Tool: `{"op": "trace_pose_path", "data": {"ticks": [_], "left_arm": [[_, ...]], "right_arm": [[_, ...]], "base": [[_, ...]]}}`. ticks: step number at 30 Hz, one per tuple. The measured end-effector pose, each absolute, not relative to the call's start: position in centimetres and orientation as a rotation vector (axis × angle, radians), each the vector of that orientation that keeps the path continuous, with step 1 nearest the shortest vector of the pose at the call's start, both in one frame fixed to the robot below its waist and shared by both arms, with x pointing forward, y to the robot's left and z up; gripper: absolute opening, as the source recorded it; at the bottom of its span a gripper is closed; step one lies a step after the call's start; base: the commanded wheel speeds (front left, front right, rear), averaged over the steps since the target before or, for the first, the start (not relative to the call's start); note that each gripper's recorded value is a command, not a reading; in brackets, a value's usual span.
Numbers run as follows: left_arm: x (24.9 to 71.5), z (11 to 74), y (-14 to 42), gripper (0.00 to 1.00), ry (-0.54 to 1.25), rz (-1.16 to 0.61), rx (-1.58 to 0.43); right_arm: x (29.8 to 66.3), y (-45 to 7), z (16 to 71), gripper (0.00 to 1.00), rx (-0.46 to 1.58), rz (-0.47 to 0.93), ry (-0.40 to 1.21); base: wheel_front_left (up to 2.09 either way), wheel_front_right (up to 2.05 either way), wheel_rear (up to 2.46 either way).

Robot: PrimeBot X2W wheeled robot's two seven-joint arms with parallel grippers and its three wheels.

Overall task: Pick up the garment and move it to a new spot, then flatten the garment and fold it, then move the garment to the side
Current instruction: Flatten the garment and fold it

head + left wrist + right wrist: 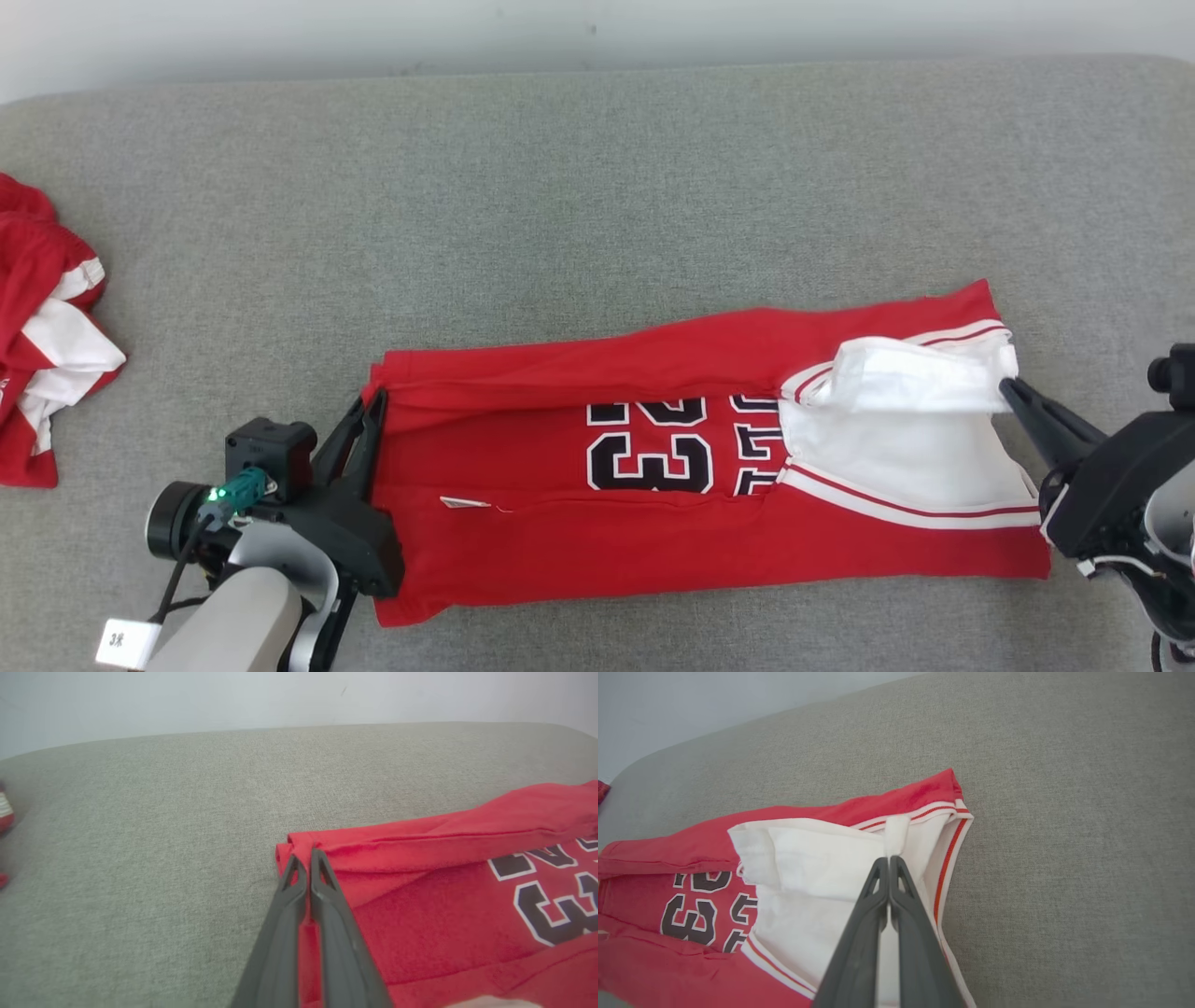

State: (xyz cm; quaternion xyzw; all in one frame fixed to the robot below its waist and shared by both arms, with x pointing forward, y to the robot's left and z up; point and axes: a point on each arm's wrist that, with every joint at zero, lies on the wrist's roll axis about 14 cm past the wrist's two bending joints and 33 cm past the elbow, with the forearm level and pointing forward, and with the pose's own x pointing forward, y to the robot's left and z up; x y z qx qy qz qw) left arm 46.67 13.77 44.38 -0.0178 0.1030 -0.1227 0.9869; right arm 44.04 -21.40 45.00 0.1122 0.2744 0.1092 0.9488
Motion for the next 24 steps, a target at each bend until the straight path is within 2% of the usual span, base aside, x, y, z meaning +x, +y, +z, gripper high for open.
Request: {"op": "trace_pose_path", "data": {"ticks": [8,10,11,14,15,16,19,20,24], "left_arm": [[45.7,43.7,13.8,0.00,0.232,-0.228,-0.056],[45.6,43.5,13.9,0.06,0.239,-0.224,-0.058],[45.6,43.4,13.9,0.12,0.242,-0.223,-0.057],[45.6,43.3,13.8,0.43,0.245,-0.220,-0.057],[45.6,43.3,13.8,0.87,0.246,-0.218,-0.056],[45.6,43.3,13.9,1.00,0.247,-0.212,-0.056],[45.2,42.8,14.2,1.00,0.263,-0.180,-0.078],[45.1,42.7,14.2,1.00,0.262,-0.169,-0.089],[44.6,43.1,14.7,1.00,0.238,-0.115,-0.139]], "right_arm": [[41.5,-20.8,44.6,0.00,0.251,0.221,0.624],[40.8,-20.8,44.2,0.00,0.239,0.219,0.655],[40.6,-20.9,44.1,0.00,0.232,0.218,0.665],[40.0,-21.3,43.8,0.00,0.182,0.207,0.689],[39.9,-21.3,43.8,0.00,0.173,0.206,0.694],[39.7,-21.3,43.6,0.00,0.158,0.208,0.708],[39.0,-21.1,43.1,0.00,0.122,0.216,0.741],[38.9,-21.0,43.1,1.00,0.116,0.219,0.746],[38.5,-20.9,43.1,1.00,0.107,0.221,0.751]], "base": [[0.00,0.00,0.00],[0.00,0.00,0.00],[0.00,0.00,0.00],[0.00,0.00,0.00],[0.00,0.00,0.00],[0.00,0.00,0.00],[0.00,0.00,0.00],[0.00,0.00,0.00],[0.00,0.00,0.00]]}}
